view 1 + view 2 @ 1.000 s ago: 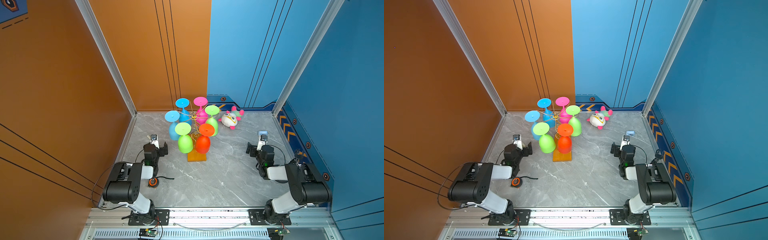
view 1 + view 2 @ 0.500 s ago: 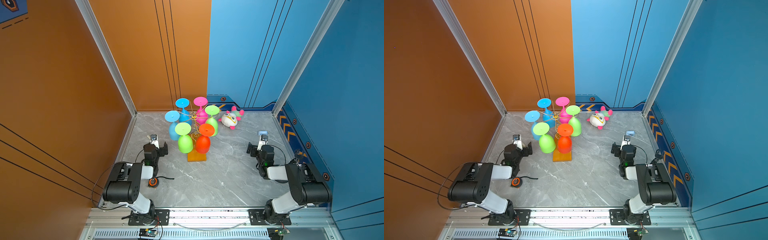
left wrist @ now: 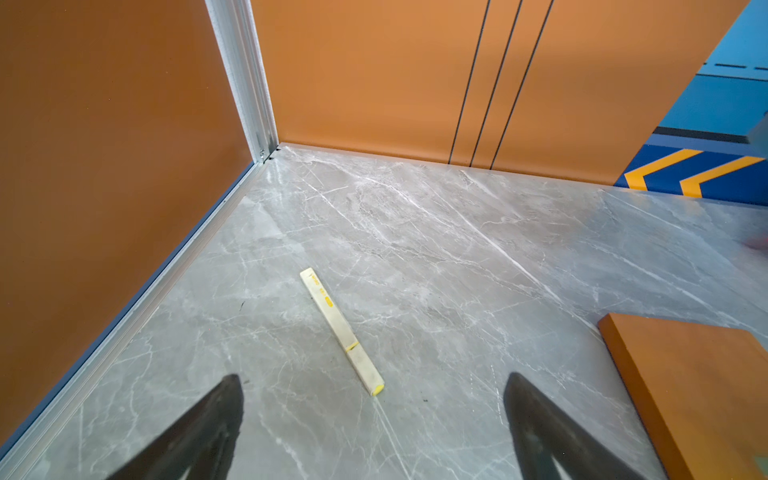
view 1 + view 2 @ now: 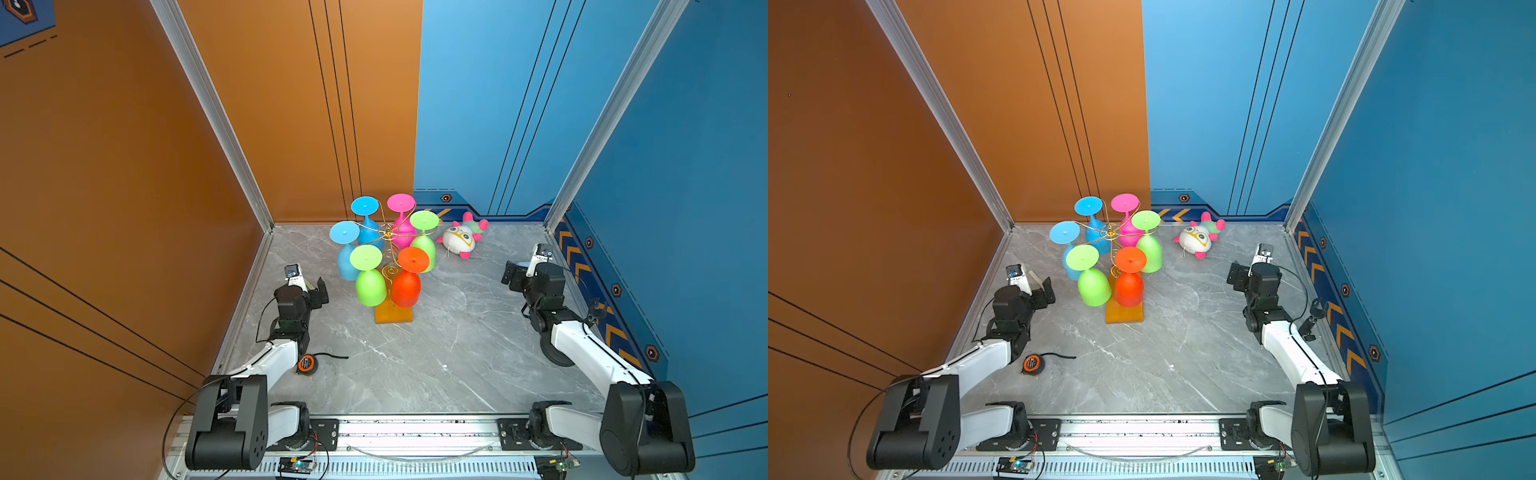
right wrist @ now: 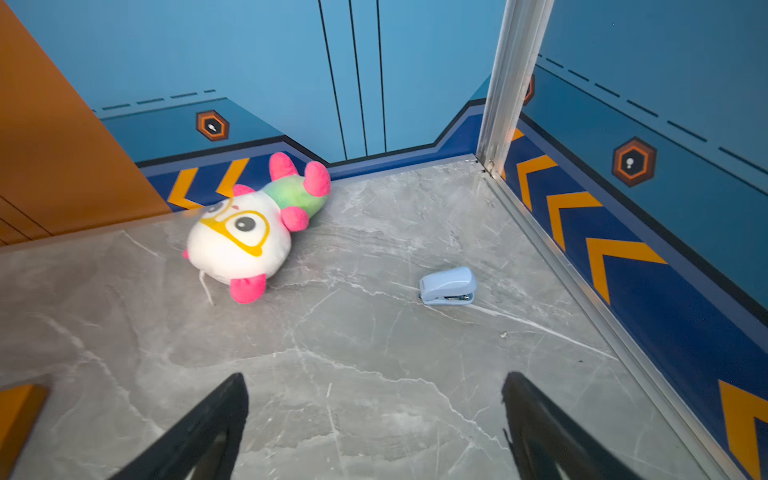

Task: Take the wine glass off the wine glass rack
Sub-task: 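Reach the right gripper to the red glass's foot while the left arm rises, then close the right gripper on the red glass foot and slide it off the rack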

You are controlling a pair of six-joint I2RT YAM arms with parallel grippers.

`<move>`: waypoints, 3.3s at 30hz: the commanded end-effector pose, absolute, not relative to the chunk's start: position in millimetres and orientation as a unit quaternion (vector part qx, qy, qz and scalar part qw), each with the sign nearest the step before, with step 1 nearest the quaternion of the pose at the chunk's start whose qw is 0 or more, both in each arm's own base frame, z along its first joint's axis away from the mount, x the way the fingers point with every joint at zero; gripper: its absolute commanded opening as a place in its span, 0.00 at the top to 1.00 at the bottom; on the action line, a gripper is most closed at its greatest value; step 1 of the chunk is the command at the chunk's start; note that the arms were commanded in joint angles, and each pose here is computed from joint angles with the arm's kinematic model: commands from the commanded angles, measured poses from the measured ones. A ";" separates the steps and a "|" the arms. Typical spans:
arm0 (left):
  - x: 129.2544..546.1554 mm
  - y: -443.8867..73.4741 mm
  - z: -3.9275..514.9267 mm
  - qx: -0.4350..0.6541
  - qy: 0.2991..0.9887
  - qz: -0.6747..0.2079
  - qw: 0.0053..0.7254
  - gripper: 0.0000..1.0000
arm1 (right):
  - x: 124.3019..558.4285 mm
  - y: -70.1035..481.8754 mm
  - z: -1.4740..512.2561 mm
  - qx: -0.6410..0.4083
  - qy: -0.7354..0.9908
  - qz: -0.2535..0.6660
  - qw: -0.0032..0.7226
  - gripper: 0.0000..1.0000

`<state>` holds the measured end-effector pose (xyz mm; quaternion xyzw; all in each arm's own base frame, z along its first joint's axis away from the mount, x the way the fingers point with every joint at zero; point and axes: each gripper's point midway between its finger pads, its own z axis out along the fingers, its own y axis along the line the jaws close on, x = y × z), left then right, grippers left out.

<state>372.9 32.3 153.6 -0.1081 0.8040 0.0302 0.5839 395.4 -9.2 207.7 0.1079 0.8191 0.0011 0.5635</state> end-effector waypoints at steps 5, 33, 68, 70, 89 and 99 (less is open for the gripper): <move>342.9 24.2 189.2 -0.144 0.831 -0.006 0.538 0.02 | 359.3 52.8 235.6 0.098 0.877 0.155 0.443 0.09; 262.5 -73.7 258.7 0.113 0.838 -0.187 0.499 0.02 | 296.3 255.5 357.9 -0.082 0.796 0.520 0.300 0.29; 249.5 -80.0 260.1 0.139 0.824 -0.196 0.512 0.02 | 302.3 294.6 348.3 -0.073 0.779 0.574 0.241 0.81; 249.3 -80.3 260.0 0.140 0.824 -0.197 0.512 0.02 | 302.3 294.0 348.4 -0.072 0.779 0.575 0.242 0.85; 247.8 -79.9 261.1 0.141 0.822 -0.194 0.516 0.02 | 296.8 296.9 374.1 -0.067 0.745 0.618 0.242 1.00; 246.8 -80.8 262.2 0.143 0.821 -0.196 0.517 0.02 | 293.2 302.6 394.5 -0.061 0.722 0.646 0.241 1.00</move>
